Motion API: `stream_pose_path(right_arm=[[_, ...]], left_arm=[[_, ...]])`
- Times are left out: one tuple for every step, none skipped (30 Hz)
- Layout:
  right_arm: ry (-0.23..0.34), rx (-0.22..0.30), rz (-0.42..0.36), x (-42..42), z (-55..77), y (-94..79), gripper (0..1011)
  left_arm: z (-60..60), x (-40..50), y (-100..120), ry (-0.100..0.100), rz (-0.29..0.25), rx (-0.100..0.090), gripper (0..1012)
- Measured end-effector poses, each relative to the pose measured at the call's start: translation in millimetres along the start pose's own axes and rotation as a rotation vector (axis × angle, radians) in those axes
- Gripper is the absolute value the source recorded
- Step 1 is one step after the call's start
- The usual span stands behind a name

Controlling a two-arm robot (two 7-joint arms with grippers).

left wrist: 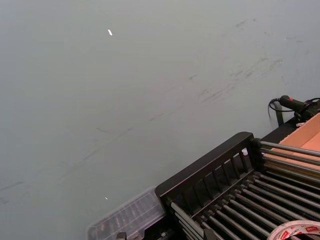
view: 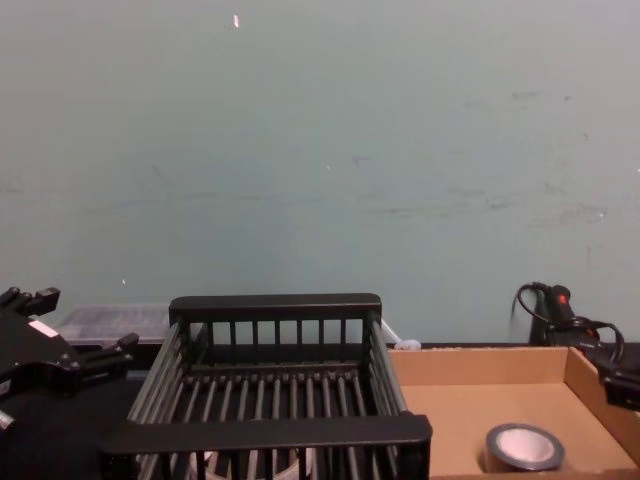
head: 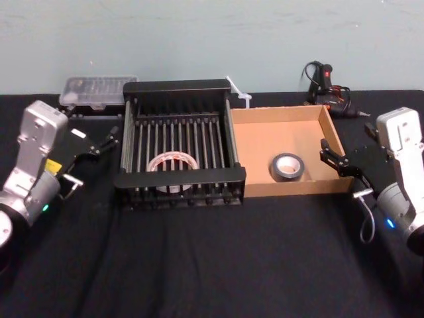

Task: Pick up the white tape and place it into the black box , Pick up the silver tape and place it into the brown box.

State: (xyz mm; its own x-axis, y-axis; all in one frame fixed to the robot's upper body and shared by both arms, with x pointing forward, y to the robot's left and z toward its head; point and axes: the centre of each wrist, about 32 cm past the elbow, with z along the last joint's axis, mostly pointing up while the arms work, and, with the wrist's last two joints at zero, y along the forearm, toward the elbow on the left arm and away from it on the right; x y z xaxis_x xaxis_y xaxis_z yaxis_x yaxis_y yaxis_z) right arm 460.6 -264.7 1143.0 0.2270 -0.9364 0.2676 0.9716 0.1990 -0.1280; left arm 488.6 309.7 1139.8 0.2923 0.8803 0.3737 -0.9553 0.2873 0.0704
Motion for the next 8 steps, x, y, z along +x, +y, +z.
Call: stream_pose_path(right_arm=[[0.000,0.000,0.000,0.0,0.0,0.0,1002],[0.000,0.000,0.000,0.0,0.0,0.0,1002],[0.000,0.000,0.000,0.0,0.0,0.0,1002],[0.000,0.000,0.000,0.0,0.0,0.0,1002],[0.000,0.000,0.000,0.0,0.0,0.0,1002],[0.000,0.000,0.000,0.0,0.0,0.0,1002],[0.000,0.000,0.000,0.0,0.0,0.0,1002],[0.000,0.000,0.000,0.0,0.0,0.0,1002]], left_arm=[[0.0,0.0,0.0,0.000,0.000,0.000,1001],[0.0,0.0,0.0,0.000,0.000,0.000,1001],[0.0,0.0,0.0,0.000,0.000,0.000,1001],[0.0,0.0,0.0,0.000,0.000,0.000,1001],[0.0,0.0,0.0,0.000,0.000,0.000,1001],[0.0,0.0,0.0,0.000,0.000,0.000,1001],[0.0,0.0,0.0,0.000,0.000,0.000,1001],[0.0,0.0,0.0,0.000,0.000,0.000,1001]])
